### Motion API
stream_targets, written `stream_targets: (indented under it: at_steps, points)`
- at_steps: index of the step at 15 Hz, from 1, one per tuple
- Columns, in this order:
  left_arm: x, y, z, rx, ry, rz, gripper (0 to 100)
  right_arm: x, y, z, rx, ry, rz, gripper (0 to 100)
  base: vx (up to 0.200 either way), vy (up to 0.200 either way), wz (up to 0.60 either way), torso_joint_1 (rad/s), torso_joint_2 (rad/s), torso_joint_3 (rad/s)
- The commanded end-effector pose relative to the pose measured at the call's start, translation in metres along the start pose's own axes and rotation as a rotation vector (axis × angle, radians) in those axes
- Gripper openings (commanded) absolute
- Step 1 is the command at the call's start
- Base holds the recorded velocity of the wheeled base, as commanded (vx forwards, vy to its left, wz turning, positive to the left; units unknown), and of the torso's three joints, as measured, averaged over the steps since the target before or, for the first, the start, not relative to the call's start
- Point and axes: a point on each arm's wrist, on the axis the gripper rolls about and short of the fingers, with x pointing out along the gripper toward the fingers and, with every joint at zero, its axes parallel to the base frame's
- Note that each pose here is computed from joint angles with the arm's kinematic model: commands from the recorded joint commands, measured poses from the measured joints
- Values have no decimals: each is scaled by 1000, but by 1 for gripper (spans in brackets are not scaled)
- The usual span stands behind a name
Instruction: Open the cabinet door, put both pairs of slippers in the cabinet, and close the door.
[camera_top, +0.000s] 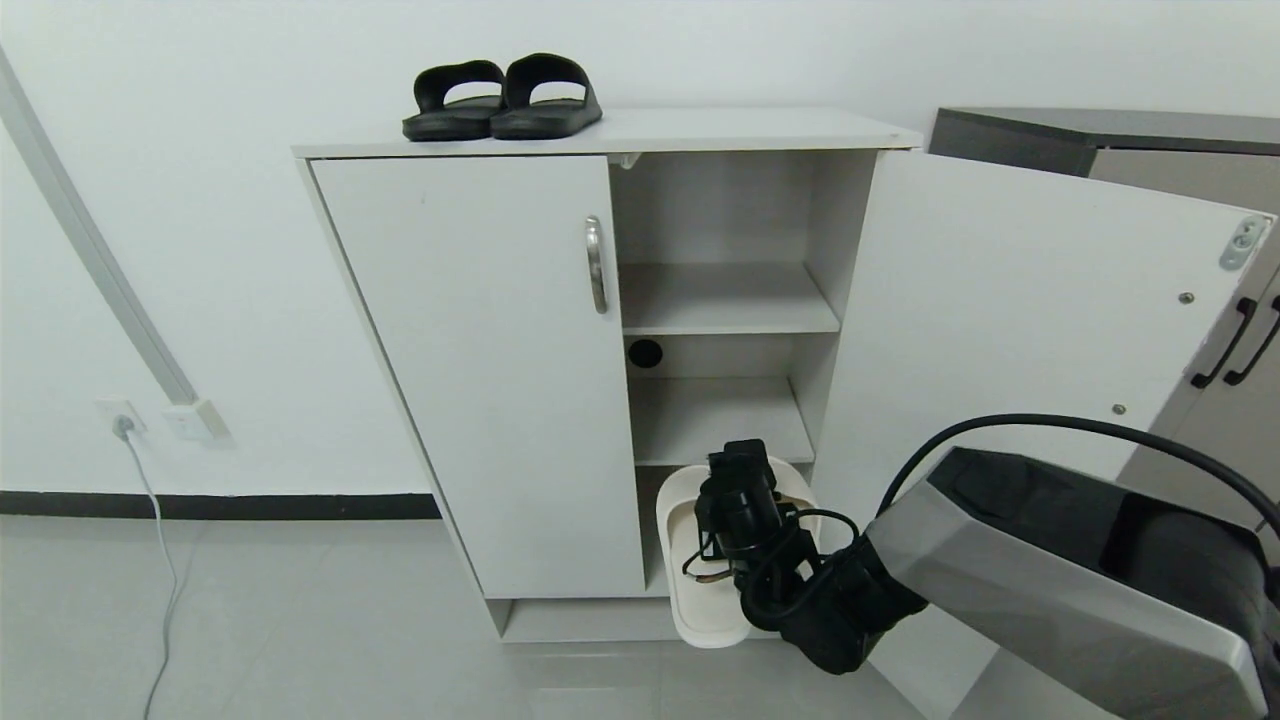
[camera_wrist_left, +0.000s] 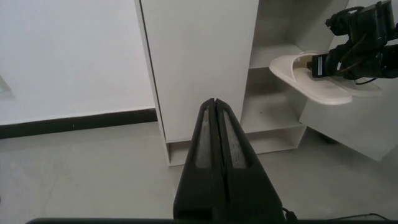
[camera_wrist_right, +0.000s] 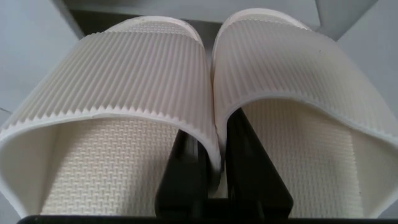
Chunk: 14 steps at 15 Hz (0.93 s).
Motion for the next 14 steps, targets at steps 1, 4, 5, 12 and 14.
stream_targets:
  at_steps: [1, 4, 5, 12, 14]
  points:
    - [0, 0, 0, 0, 2, 0, 0, 3, 1, -6, -8, 9, -2, 0, 0, 0, 0, 2, 7, -173]
    - [0, 0, 0, 0, 2, 0, 0, 6, 4, -5, 14, -30, -20, 0, 0, 0, 0, 1, 2, -189]
    - [0, 0, 0, -2, 2, 0, 0, 7, 5, -5, 26, -71, -46, 0, 0, 0, 0, 7, 2, -193]
    - [0, 0, 0, -2, 2, 0, 0, 10, 4, 2, 22, -179, -48, 0, 0, 0, 0, 3, 1, -46]
    - [0, 0, 0, -2, 2, 0, 0, 9, 4, 2, 16, -185, -47, 0, 0, 0, 0, 0, 0, 0]
